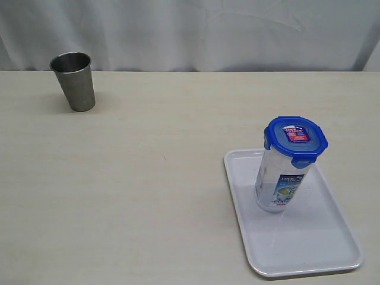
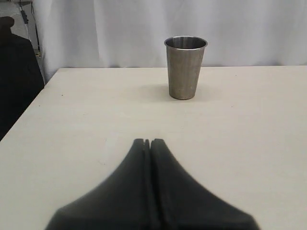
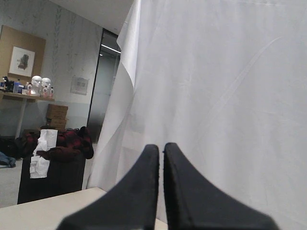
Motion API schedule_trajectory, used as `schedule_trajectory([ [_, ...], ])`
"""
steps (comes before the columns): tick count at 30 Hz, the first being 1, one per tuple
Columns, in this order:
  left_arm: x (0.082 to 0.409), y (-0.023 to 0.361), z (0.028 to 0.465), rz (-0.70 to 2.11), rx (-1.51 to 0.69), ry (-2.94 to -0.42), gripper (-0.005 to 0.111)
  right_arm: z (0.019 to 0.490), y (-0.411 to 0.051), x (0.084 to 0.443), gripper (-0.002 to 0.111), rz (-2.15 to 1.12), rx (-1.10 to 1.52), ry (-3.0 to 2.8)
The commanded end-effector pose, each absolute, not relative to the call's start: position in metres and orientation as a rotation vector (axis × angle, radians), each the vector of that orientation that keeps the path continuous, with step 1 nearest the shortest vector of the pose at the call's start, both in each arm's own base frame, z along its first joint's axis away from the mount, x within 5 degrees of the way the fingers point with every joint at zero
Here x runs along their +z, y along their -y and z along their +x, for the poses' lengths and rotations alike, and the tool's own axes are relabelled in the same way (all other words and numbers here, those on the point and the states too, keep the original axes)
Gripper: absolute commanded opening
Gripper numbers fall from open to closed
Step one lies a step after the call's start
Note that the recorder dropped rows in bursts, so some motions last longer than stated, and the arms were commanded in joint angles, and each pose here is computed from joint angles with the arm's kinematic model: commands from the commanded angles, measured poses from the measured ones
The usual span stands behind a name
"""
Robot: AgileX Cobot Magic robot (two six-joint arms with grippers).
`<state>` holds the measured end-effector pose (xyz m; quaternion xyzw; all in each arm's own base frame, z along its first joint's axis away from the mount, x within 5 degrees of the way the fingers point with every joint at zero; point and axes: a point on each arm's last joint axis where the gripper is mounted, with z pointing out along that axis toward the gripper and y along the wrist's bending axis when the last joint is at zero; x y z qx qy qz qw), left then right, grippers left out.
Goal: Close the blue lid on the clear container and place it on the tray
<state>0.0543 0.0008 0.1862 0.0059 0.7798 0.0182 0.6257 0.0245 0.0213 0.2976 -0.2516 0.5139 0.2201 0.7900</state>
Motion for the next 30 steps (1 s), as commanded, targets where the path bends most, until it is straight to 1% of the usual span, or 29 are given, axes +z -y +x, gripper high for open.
schedule_trajectory([
  [1,0.1854,-0.0008,0.0543,0.006,0.037,-1.791,0.000,0.0245,-0.0215,0.2961,0.004,-0.541,0.480,-1.111],
  [12,0.1854,-0.0008,0.0543,0.008,0.038,-1.791,0.000,0.0245,-0.0215,0.2961,0.004,-0.541,0.480,-1.111],
  [18,0.1854,-0.0002,0.0543,-0.080,-0.041,-1.789,0.000,0.0245,-0.0215,0.2961,0.004,-0.541,0.480,-1.111],
  [30,0.1854,-0.0004,0.0543,-0.075,-0.033,-1.789,0.000,0.0245,-0.0215,0.2961,0.004,-0.541,0.480,-1.111],
])
